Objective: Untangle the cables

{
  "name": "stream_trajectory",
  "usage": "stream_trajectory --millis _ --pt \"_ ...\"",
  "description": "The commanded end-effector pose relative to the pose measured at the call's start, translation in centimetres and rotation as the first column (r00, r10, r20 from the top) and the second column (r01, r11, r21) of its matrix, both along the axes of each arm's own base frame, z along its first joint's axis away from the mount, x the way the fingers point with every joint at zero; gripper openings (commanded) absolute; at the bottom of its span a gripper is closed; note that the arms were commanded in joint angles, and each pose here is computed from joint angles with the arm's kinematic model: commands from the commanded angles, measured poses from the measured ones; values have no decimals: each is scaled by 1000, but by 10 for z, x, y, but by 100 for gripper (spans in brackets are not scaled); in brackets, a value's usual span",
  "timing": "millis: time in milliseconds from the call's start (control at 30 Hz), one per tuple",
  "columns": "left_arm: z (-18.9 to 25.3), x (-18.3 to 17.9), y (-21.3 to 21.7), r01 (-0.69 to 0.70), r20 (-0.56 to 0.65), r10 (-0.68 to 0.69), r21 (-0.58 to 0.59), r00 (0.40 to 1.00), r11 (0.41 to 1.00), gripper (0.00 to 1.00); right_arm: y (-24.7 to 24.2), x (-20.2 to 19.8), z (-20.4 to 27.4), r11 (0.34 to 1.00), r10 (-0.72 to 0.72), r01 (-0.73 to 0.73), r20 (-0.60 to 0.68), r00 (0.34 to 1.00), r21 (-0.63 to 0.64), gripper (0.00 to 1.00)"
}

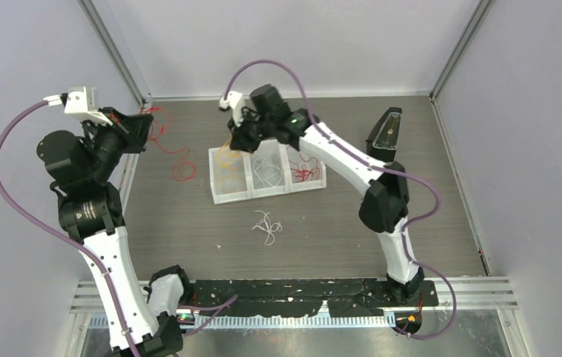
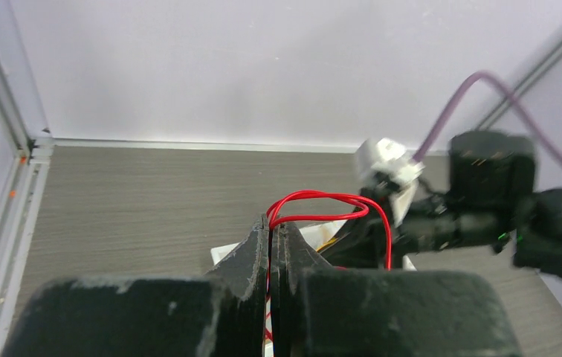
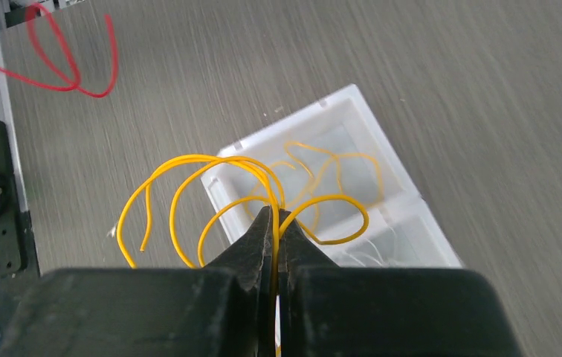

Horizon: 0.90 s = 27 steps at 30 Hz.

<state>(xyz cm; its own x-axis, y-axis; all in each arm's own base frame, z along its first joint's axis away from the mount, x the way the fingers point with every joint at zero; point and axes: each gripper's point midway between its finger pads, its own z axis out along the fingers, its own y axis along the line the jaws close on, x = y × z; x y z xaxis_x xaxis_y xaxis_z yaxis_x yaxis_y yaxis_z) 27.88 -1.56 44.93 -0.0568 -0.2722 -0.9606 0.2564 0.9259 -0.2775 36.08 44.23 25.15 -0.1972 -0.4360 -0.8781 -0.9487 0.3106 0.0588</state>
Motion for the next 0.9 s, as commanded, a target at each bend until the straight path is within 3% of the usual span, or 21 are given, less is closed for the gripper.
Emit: stream_trajectory --millis 0,300,433,567,700,867 --pt "8 -9 10 -52 30 52 -19 998 998 0 47 18 -26 997 -73 72 40 997 21 6" --pt "8 -11 10 -51 29 52 -31 998 998 0 78 45 -120 989 -129 135 100 987 -63 9" --pt "11 -9 -2 39 38 -37 -54 999 998 0 79 43 -126 989 -122 130 104 987 -75 38" --pt "11 -5 -3 53 45 -51 -61 998 997 0 71 37 -101 990 -115 123 113 987 -63 66" --pt "15 3 -1 68 61 -64 -73 996 995 0 55 26 -63 994 -102 107 125 987 -31 78" --pt "20 17 -4 105 75 -98 -91 992 990 0 33 14 -12 994 -107 104 112 988 24 85"
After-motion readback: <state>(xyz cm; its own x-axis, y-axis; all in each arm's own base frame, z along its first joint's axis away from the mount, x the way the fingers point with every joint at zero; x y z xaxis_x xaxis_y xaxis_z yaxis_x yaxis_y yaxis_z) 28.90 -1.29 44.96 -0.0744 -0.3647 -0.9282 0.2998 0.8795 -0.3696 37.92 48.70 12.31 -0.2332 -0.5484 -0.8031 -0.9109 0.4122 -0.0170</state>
